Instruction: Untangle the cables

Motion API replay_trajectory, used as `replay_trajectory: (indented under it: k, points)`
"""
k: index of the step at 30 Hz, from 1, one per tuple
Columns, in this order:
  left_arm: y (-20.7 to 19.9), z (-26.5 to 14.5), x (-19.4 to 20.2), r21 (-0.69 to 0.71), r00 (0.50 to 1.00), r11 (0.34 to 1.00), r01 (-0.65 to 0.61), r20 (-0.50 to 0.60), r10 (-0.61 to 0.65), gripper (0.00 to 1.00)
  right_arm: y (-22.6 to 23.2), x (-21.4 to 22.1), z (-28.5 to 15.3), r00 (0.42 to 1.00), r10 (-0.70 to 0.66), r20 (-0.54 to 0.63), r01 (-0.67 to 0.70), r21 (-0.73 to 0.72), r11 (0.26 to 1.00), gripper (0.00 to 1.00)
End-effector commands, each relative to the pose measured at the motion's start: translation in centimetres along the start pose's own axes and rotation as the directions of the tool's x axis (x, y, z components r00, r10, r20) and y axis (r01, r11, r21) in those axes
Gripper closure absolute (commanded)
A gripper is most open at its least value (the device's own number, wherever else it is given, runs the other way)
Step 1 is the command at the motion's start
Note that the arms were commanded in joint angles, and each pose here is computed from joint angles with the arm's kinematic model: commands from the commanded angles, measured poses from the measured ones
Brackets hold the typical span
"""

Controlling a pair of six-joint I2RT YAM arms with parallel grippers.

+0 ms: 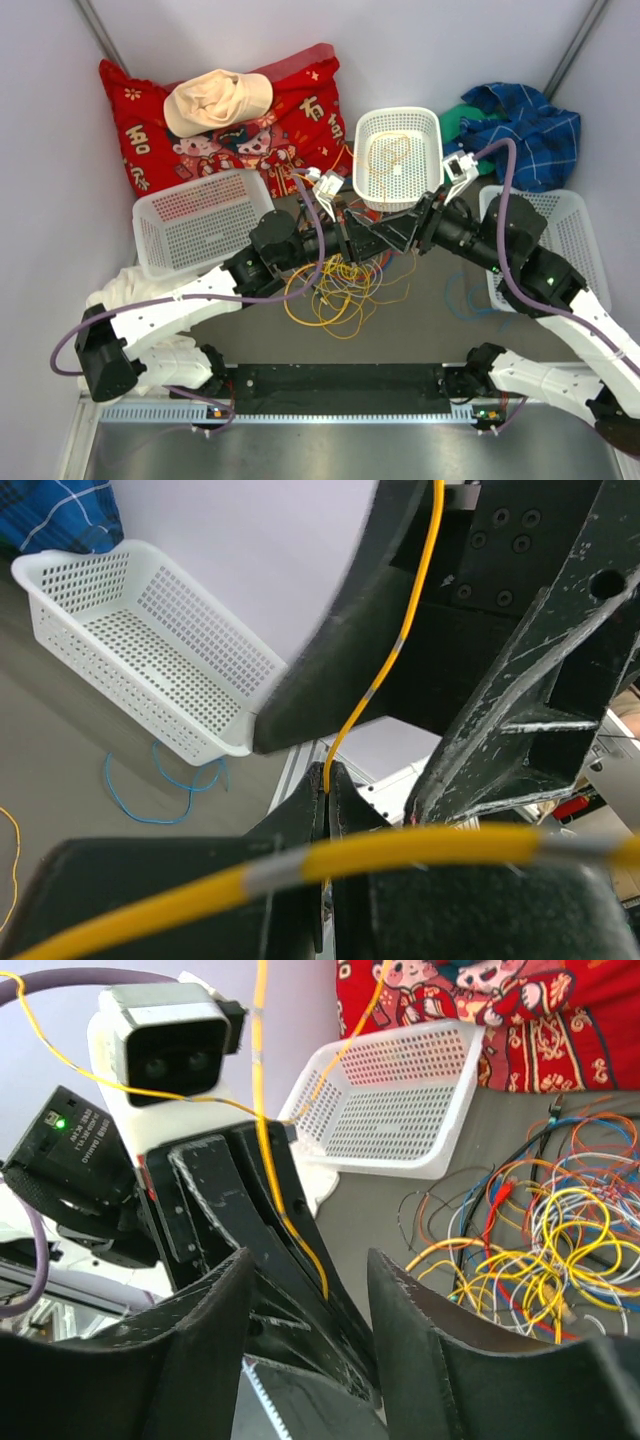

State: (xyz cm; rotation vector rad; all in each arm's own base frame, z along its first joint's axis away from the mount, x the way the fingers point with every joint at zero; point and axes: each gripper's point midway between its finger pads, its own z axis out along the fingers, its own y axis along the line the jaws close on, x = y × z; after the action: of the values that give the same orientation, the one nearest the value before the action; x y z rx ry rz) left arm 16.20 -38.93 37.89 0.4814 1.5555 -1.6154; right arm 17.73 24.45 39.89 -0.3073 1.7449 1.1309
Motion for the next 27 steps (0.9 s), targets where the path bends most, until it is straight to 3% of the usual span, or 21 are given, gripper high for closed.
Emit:
replay_trajectory:
  k: [1, 2, 3, 6, 10, 11, 13, 14, 20, 22, 23, 27]
  points:
    - [-1.5, 0.3, -1.6, 0.046, 0.999, 0.999, -0.017, 0.034, 0.015, 1.00, 1.5, -1.7, 0.8, 0.998, -0.005, 0.055, 0.008, -0.069, 0.998, 0.57]
    - [-1.5, 0.4, -1.6, 0.046, 0.999, 0.999, -0.017, 0.034, 0.015, 1.00, 1.4, -1.6, 0.9, 0.999, -0.004, 0.054, 0.007, -0.063, 0.998, 0.64]
    - [-1.4, 0.3, -1.5, 0.046, 0.999, 0.999, -0.016, 0.032, 0.015, 1.00, 1.3, -1.7, 1.1, 0.999, -0.003, 0.054, 0.007, -0.058, 0.998, 0.79]
    - [-1.3, 0.2, -1.3, 0.041, 0.999, 0.999, -0.017, 0.029, 0.016, 1.00, 0.7, -1.5, 1.4, 0.999, -0.004, 0.052, 0.006, -0.035, 0.999, 1.00]
    - [-0.4, -0.3, -1.4, -0.007, 0.998, 0.999, -0.039, 0.049, 0.039, 0.97, -0.1, -2.3, 1.3, 0.997, -0.033, 0.074, 0.032, 0.024, 0.999, 1.00]
    - [-0.1, -0.6, -1.3, -0.026, 0.998, 0.999, -0.041, 0.052, 0.042, 0.58, -1.3, -2.4, 1.4, 0.997, -0.046, 0.069, 0.040, 0.089, 0.995, 1.00]
    - [1.8, -1.1, -1.2, -0.125, 0.997, 0.992, -0.024, 0.066, 0.033, 0.26, -1.4, -4.5, 1.1, 0.990, -0.105, 0.096, 0.090, 0.150, 0.985, 1.00]
    - [2.3, -1.7, -1.6, -0.165, 0.996, 0.986, -0.014, 0.087, 0.029, 0.01, -2.5, -5.1, 0.9, 0.988, -0.125, 0.096, 0.102, 0.218, 0.971, 1.00]
    - [8.1, -8.7, -1.2, -0.448, 0.963, 0.887, 0.110, 0.270, 0.017, 0.01, -3.8, -12.8, 1.9, 0.966, -0.169, 0.194, 0.101, 0.320, 0.942, 1.00]
    - [11.0, -11.6, 1.1, -0.563, 0.966, 0.813, 0.148, 0.259, 0.003, 0.01, -5.0, -15.8, 2.2, 0.954, -0.158, 0.253, 0.061, 0.353, 0.934, 1.00]
    - [11.1, -13.4, 0.3, -0.588, 0.950, 0.791, 0.171, 0.310, 0.025, 0.01, -5.3, -16.7, 2.3, 0.950, -0.159, 0.269, 0.053, 0.362, 0.931, 1.00]
    - [14.0, -18.3, 3.4, -0.694, 0.947, 0.681, 0.232, 0.322, 0.006, 0.01, -6.6, -21.2, 2.6, 0.913, -0.187, 0.362, 0.017, 0.424, 0.905, 1.00]
